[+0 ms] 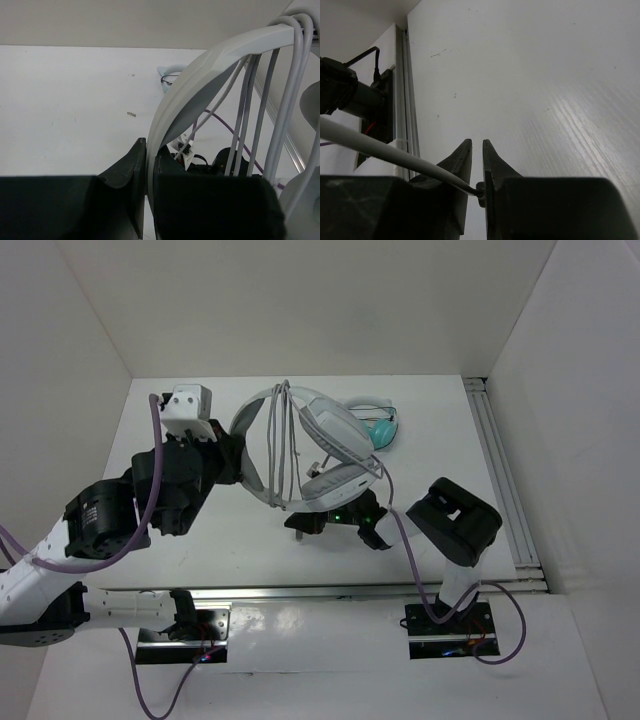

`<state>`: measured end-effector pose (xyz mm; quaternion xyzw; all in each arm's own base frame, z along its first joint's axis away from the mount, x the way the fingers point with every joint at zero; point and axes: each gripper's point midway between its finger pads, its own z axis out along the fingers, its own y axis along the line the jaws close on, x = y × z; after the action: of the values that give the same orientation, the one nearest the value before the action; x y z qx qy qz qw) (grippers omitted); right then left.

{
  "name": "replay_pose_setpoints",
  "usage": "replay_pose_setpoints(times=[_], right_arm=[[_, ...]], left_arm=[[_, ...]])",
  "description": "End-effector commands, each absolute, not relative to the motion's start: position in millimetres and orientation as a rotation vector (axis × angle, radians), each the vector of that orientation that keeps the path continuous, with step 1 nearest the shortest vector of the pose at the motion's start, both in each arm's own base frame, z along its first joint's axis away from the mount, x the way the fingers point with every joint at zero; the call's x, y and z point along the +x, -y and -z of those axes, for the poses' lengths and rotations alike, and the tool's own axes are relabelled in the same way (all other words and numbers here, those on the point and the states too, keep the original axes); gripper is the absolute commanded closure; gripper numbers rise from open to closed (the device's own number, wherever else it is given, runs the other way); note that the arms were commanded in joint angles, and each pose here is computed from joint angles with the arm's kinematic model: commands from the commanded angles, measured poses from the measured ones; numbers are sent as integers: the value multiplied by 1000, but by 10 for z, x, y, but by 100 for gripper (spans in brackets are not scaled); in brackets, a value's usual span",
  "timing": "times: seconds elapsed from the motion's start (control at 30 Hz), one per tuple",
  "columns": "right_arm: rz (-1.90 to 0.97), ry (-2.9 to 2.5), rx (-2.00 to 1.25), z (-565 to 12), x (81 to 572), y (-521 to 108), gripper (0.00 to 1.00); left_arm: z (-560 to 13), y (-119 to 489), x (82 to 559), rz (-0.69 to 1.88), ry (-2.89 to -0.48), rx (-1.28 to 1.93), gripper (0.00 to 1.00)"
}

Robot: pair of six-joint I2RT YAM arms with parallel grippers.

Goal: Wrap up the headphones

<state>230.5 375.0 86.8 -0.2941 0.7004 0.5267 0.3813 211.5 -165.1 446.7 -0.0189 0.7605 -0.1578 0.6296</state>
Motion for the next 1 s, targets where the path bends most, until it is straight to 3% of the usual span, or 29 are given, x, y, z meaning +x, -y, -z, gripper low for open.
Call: replay_pose_setpoints(times=[0.0,0.53,0.97], right_arm=[[-1378,-1683,-774,-1025,2277,-3846,77],[-1389,-1761,-784,-715,2126,-3809,64],[-1313,-1846,-786,-399,2082,-3796,62]], left_arm=[[-4872,1596,2098,535,-1636,-223,100],[-4860,1492,2075,525,-1637,-247,100],[-4879,1461,2061,532,-1631,-252,100]])
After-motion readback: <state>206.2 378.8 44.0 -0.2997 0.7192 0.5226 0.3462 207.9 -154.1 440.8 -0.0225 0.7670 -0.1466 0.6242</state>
